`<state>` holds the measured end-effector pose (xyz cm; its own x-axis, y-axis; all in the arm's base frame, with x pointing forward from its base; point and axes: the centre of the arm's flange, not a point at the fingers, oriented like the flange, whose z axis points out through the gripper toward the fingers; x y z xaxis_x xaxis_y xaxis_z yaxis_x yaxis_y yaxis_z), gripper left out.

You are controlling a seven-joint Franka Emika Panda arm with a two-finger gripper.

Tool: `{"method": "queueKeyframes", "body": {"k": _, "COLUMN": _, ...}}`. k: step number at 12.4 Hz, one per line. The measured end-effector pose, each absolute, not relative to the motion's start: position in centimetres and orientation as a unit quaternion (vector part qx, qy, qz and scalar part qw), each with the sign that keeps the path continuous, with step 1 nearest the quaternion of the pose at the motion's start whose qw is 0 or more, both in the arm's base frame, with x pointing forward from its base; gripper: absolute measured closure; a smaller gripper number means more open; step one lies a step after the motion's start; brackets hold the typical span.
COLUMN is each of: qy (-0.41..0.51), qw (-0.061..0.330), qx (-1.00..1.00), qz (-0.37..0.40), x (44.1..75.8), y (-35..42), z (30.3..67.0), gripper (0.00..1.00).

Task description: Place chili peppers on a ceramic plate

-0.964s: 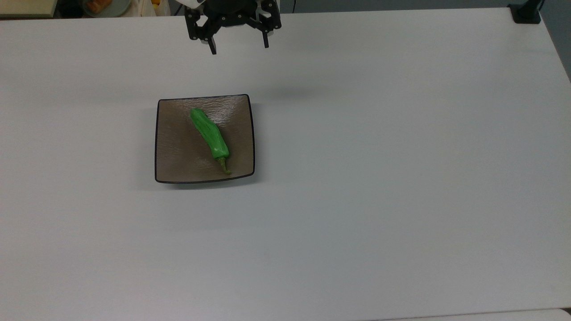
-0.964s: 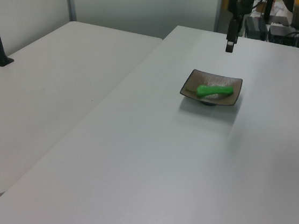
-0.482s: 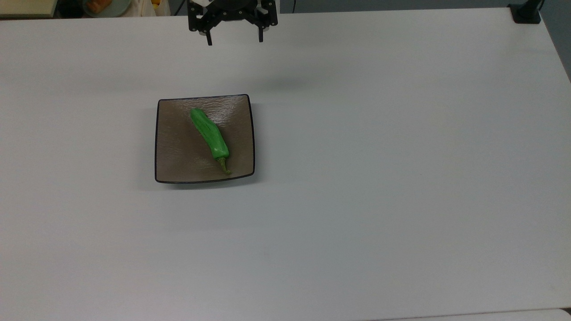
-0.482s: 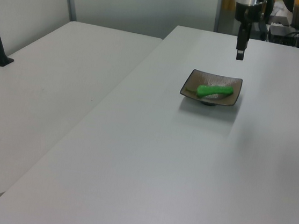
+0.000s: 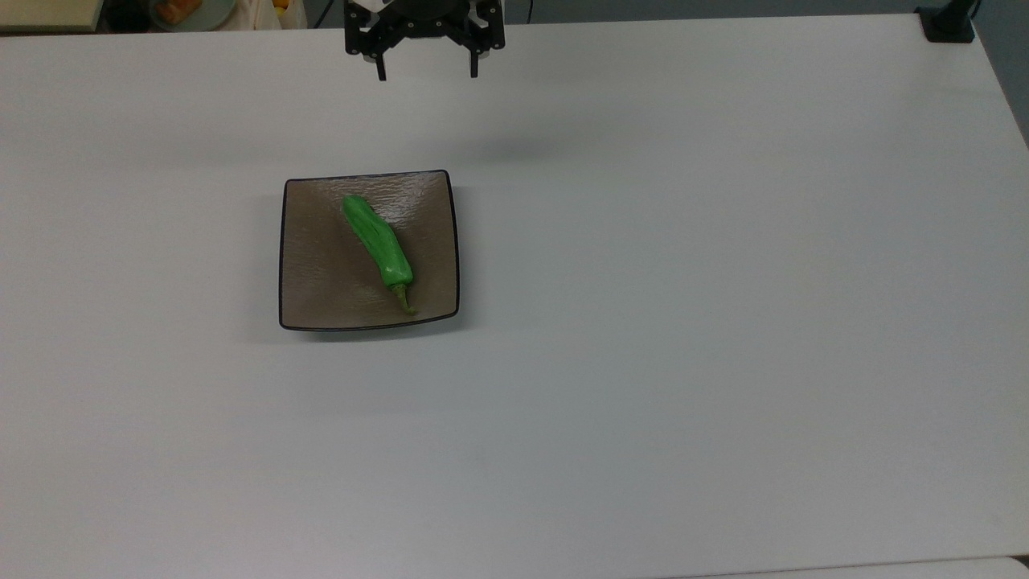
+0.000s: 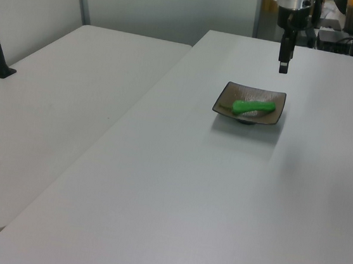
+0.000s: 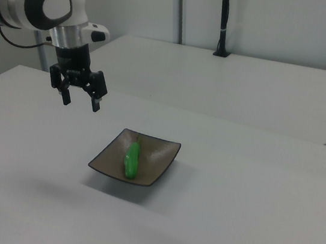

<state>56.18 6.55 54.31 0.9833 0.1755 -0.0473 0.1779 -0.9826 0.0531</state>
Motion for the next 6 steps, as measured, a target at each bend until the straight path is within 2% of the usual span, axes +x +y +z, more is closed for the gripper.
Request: {"method": "queueKeyframes", "body": {"k": 6, "qy": 0.047, "qw": 0.017, "qx": 0.999, "qz": 0.002, "x": 56.61, "y": 6.86, "z": 54.73, "gripper": 0.0}}
